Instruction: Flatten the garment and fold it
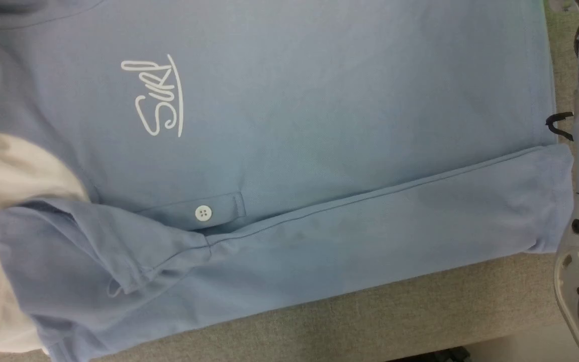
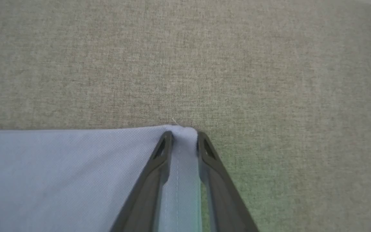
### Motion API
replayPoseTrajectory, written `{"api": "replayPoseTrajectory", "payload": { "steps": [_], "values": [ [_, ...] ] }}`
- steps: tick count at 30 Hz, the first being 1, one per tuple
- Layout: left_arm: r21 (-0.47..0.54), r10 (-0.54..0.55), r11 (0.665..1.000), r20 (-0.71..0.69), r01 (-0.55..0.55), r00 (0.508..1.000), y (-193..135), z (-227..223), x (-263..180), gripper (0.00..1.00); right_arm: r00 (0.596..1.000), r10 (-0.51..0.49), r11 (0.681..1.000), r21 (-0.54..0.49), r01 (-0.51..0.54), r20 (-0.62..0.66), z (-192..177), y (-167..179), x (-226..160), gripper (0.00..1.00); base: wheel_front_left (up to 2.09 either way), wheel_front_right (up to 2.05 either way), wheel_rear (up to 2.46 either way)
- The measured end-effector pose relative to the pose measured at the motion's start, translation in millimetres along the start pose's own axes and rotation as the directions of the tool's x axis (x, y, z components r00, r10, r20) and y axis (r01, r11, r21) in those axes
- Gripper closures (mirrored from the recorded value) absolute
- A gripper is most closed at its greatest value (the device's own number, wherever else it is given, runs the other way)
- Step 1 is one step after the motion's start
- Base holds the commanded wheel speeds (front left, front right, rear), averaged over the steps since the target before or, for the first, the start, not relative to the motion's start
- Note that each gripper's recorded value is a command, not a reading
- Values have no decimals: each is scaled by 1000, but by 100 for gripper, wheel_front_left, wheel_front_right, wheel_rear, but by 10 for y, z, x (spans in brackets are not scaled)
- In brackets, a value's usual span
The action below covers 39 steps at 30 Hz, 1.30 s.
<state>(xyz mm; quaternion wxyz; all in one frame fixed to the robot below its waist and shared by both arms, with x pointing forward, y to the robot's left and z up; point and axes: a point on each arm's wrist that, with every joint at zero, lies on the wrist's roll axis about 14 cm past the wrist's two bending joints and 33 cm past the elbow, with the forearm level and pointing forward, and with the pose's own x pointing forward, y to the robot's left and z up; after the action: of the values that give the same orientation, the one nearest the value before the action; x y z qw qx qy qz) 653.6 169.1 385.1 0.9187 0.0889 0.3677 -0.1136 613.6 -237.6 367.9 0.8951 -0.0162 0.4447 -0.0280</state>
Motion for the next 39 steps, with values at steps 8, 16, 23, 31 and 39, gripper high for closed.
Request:
{"api": "replayPoseTrajectory", "payload": {
  "steps": [8, 16, 23, 31, 39],
  "values": [
    [21, -19, 1000, 214, 15, 977, -50, 337, -188, 100, 995, 28, 1000, 5, -29, 93, 78, 62, -179, 100, 0, 0, 0],
    [-1, -53, 998, 418, 59, 907, -192, 345, -691, 100, 917, 103, 991, 43, -129, 386, 233, 225, -641, 100, 0, 0, 0],
    [-52, -47, 995, 489, 83, 871, -311, 103, -1353, 100, 855, 117, 989, 16, -145, 504, 71, 225, -1098, 100, 0, 0, 0],
    [-152, -11, 985, 431, 85, 902, -412, -502, -1933, 100, 865, 97, 993, 13, -119, 493, -322, 39, -1369, 100, 0, 0, 0],
    [-283, -19, 952, 326, 117, 945, -627, -1167, -2166, 100, 921, 106, 993, -95, -76, 374, -712, 29, -1330, 100, 0, 0, 0]
  ]
}}
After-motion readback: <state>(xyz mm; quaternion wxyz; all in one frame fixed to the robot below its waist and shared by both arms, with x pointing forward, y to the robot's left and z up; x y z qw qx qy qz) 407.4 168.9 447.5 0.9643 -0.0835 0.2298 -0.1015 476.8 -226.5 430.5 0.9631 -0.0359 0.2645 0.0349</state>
